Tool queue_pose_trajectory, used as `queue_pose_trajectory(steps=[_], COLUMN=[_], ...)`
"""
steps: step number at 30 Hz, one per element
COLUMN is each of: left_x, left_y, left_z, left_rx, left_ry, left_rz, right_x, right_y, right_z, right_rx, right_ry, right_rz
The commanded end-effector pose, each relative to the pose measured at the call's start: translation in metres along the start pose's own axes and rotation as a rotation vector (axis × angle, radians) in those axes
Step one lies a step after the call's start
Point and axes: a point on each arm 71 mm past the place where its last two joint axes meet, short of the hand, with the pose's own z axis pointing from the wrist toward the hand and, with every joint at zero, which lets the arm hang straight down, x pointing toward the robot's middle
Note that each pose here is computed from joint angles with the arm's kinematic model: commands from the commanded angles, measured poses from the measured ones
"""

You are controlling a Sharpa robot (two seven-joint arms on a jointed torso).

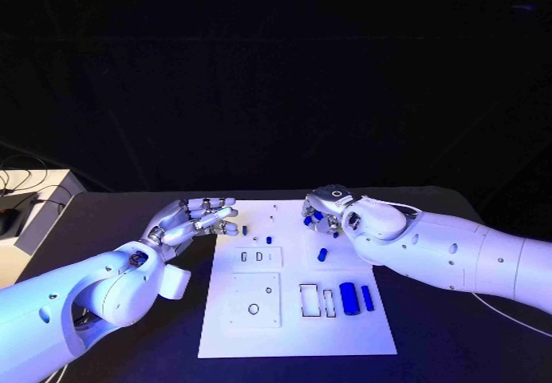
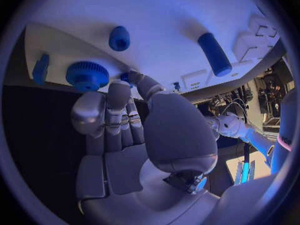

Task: Assemble the parts on the task board

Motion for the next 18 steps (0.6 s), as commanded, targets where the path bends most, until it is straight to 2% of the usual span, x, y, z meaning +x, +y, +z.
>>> queue_pose_trajectory(steps=[1, 13, 18], left_x=[0.0009, -0.001, -0.0027], left_y=[-0.0014, -0.0012, -0.0009], left_z=[-0.0003, -0.0008, -0.0011], left_rx=[0.014, 0.01, 0.006], left_ry=[0.006, 0.002, -0.001], left_rz=[0.001, 0.003, 0.005], right_x=[0.0016, 0.0017, -0.0001], right_y=[0.0002, 0.0019, 0.0029], right_z=[0.0003, 0.0006, 0.0003], right_rx=[0.0, -0.007, -0.011], right_ry=[0.022, 0.024, 0.003], right_rz=[-0.015, -0.005, 0.002])
